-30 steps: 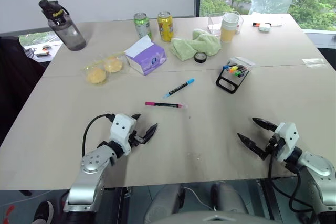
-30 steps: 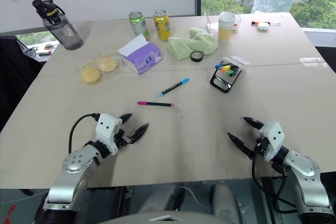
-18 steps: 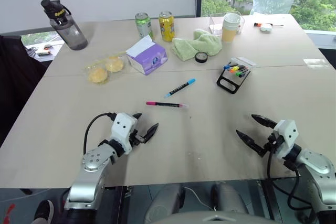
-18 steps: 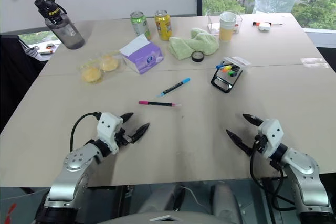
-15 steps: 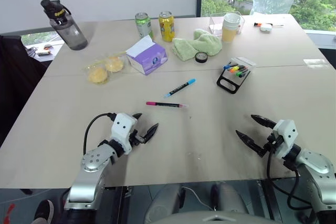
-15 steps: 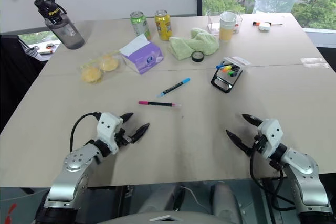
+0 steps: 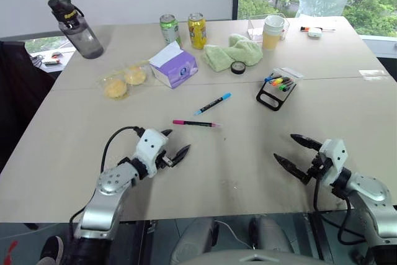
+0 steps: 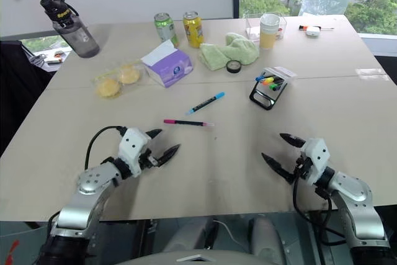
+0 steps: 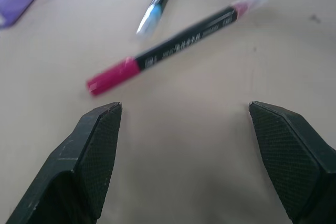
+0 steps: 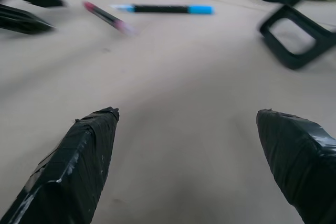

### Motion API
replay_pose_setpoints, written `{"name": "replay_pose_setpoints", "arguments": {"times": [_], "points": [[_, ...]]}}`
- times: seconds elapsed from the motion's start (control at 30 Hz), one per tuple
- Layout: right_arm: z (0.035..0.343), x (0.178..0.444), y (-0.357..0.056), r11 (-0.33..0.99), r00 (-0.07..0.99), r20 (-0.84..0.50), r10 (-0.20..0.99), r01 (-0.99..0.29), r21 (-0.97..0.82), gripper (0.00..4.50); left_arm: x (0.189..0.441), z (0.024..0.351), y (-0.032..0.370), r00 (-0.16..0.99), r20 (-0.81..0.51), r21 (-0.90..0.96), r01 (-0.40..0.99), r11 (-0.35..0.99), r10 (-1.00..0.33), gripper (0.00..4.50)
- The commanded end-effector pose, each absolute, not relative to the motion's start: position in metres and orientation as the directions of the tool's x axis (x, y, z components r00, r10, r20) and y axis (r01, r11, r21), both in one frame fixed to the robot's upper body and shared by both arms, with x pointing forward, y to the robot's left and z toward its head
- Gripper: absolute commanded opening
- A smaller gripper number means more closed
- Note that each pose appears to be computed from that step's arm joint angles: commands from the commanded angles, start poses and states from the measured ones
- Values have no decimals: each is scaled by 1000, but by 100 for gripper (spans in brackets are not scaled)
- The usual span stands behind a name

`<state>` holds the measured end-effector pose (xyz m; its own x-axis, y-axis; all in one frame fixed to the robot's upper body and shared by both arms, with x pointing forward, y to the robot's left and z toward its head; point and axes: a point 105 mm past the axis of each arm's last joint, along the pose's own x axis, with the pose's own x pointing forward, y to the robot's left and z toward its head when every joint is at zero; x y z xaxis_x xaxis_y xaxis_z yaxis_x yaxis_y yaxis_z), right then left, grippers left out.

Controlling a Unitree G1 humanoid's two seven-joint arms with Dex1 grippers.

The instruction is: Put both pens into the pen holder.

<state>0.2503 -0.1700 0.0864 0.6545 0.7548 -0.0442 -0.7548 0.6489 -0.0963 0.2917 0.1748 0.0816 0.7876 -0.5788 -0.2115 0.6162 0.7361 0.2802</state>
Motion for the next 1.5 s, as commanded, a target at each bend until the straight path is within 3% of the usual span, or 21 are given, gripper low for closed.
{"name": "replay_pose_setpoints", "arguments": {"times": [0.03,0.33,0.47,0.63,0.97,1.07,1.27,1.5], "points": [[107,243,-154,558,562,-12,827,-823,-108,448,306,98,171,721,-210,330,688,646,-660,400],[139,249,-132,485,488,23,873,-861,-151,448,361,94,166,618,-333,362,781,509,-712,400],[148,248,-128,478,481,25,876,-862,-168,448,358,80,180,499,-477,264,866,424,-723,400],[147,247,-128,483,488,10,873,-859,-173,448,353,85,189,423,-525,175,903,392,-738,400],[141,248,-127,479,486,-3,874,-861,-170,448,338,86,200,390,-570,158,916,369,-723,400],[142,251,-126,473,480,0,877,-864,-173,450,324,85,196,329,-589,103,936,336,-738,306],[139,250,-126,465,473,-7,881,-869,-171,450,318,86,194,333,-591,103,934,341,-734,17],[138,250,-126,460,468,-7,884,-872,-166,450,317,93,190,366,-569,132,925,357,-736,3]]}}
